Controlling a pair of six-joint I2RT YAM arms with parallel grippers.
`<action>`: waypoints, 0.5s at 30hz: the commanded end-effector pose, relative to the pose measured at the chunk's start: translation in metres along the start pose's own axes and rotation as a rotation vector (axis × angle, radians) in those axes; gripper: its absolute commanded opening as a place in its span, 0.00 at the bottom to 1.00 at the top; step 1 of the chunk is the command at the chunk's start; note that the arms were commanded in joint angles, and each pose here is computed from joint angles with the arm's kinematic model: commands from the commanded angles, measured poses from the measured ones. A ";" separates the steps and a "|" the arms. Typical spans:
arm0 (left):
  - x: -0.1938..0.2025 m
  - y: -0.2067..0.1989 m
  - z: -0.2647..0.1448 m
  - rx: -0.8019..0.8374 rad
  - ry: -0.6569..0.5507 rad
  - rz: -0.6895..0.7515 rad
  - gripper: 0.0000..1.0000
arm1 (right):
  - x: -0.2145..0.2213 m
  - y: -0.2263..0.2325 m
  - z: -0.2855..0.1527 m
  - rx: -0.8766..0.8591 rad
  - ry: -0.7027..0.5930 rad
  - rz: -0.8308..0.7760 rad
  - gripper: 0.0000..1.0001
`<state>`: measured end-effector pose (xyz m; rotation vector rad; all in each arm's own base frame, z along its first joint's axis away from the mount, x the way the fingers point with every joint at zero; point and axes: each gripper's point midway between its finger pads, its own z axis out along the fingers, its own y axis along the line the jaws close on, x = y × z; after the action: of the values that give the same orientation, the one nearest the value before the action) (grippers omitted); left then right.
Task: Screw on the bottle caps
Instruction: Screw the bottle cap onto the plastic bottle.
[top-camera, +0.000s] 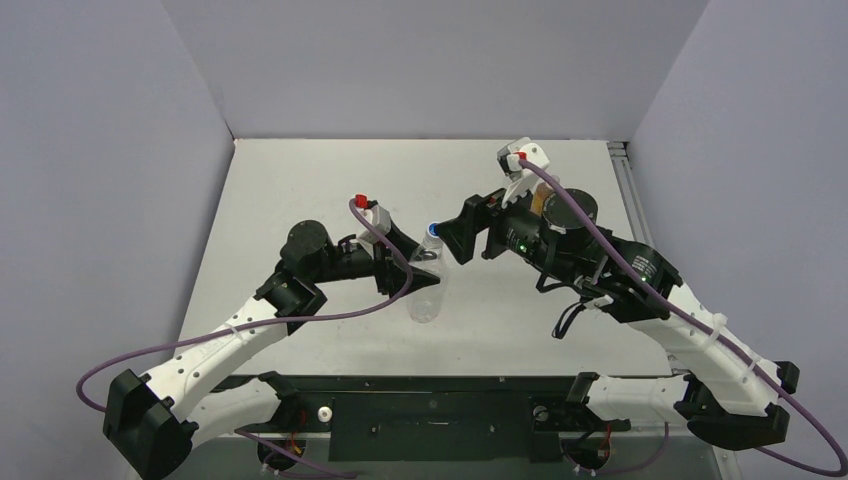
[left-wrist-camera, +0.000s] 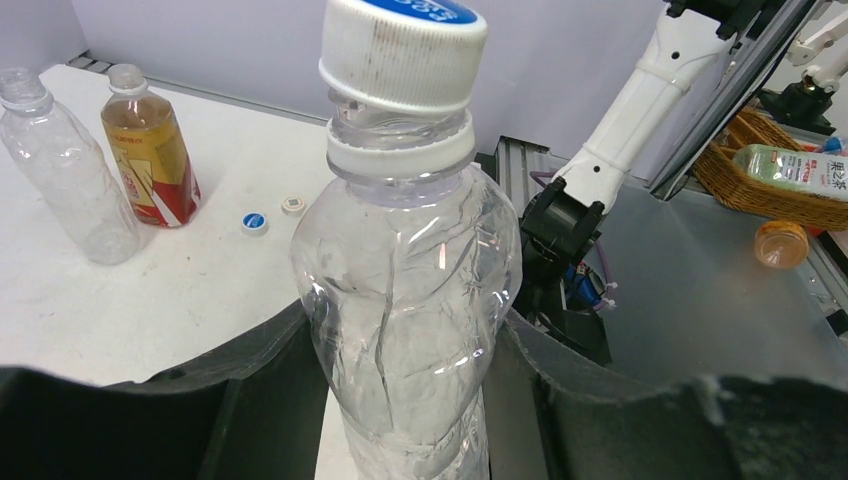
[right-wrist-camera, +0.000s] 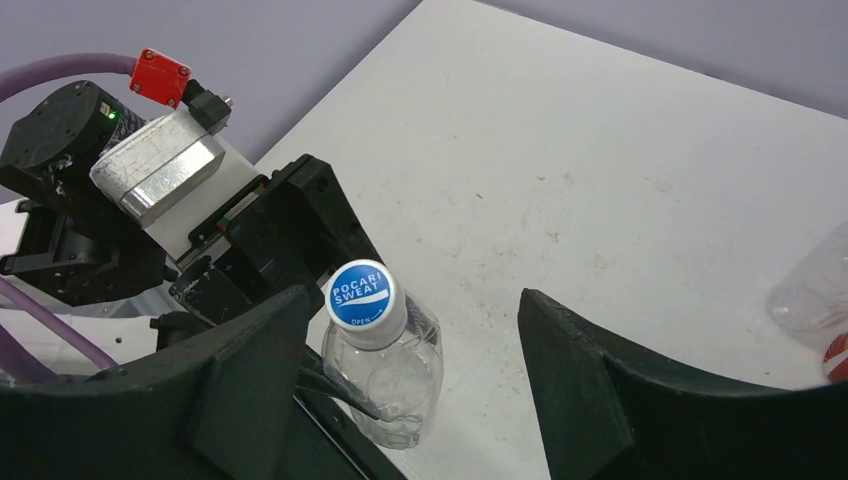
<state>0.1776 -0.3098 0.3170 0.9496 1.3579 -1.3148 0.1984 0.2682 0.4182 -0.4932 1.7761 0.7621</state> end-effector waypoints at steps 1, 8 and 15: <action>-0.017 -0.001 -0.001 -0.005 -0.032 0.050 0.00 | -0.003 -0.008 -0.005 0.056 0.003 0.006 0.69; -0.013 -0.001 -0.001 -0.002 -0.019 0.043 0.00 | -0.002 0.001 0.002 0.050 0.029 -0.027 0.64; -0.010 0.000 -0.002 -0.007 -0.011 0.043 0.00 | -0.003 0.008 0.009 0.043 0.048 -0.046 0.57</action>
<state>0.1779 -0.3093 0.3114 0.9570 1.3794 -1.3071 0.1989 0.2811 0.4055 -0.5368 1.8488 0.6927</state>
